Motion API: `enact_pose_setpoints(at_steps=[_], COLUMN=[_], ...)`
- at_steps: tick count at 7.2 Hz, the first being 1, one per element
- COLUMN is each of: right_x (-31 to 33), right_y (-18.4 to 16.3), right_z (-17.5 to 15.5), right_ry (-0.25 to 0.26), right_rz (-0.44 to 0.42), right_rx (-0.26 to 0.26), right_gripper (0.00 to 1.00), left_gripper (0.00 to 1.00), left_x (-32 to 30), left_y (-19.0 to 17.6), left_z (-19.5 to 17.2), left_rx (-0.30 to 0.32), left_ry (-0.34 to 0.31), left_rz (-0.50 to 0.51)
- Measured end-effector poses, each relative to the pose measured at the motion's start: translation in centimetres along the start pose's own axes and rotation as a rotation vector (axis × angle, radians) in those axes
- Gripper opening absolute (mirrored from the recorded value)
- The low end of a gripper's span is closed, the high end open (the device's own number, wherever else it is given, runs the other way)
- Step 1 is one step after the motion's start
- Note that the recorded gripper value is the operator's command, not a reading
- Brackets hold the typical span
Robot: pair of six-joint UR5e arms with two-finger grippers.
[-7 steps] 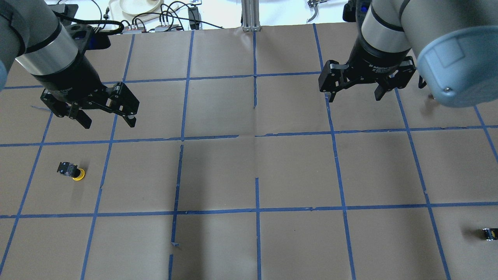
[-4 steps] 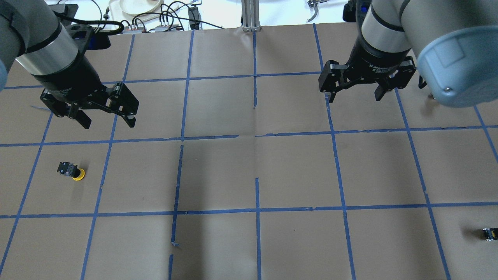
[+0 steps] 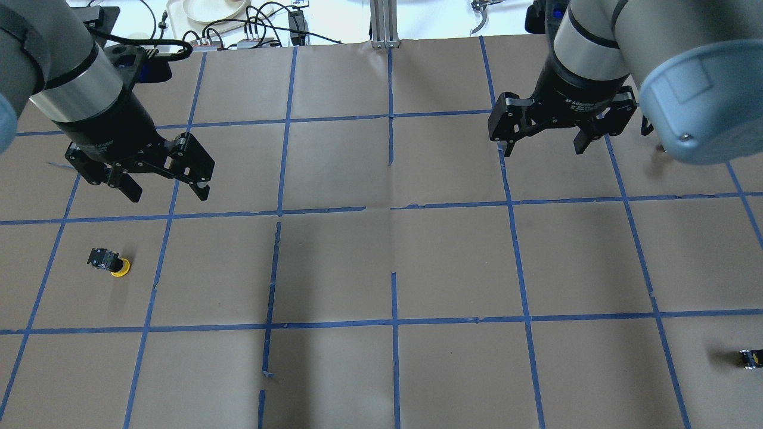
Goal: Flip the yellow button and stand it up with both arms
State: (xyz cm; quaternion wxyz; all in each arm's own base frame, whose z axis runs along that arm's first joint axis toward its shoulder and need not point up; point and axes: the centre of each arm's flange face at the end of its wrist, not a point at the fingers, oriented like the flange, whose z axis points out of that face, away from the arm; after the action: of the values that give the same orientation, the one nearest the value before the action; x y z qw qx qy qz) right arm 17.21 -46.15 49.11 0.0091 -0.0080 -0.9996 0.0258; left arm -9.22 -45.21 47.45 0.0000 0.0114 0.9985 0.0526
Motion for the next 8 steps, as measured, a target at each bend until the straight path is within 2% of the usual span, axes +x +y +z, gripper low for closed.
enact_pose_setpoints(at_steps=[2,3,6,8], right_x=[0.0,0.0,0.0,0.0], right_y=[0.0,0.0,0.0,0.0], right_z=[0.0,-0.1,-0.1,-0.1], right_ry=[0.000,0.000,0.000,0.000], right_rz=[0.000,0.000,0.000,0.000], right_rx=[0.001,0.002,0.003,0.003], right_gripper=[1.00,1.00,1.00,1.00], left_gripper=[1.00,1.00,1.00,1.00], left_x=[-2.1,-4.7,-16.2,-22.1], left_y=[-1.5,-2.0,-1.6,-1.3], left_z=[2.2,3.6,8.8,12.4], left_rx=[0.029,0.035,0.037,0.033], left_ry=[-0.007,-0.010,0.004,0.016], left_rz=[0.062,0.062,0.136,0.232])
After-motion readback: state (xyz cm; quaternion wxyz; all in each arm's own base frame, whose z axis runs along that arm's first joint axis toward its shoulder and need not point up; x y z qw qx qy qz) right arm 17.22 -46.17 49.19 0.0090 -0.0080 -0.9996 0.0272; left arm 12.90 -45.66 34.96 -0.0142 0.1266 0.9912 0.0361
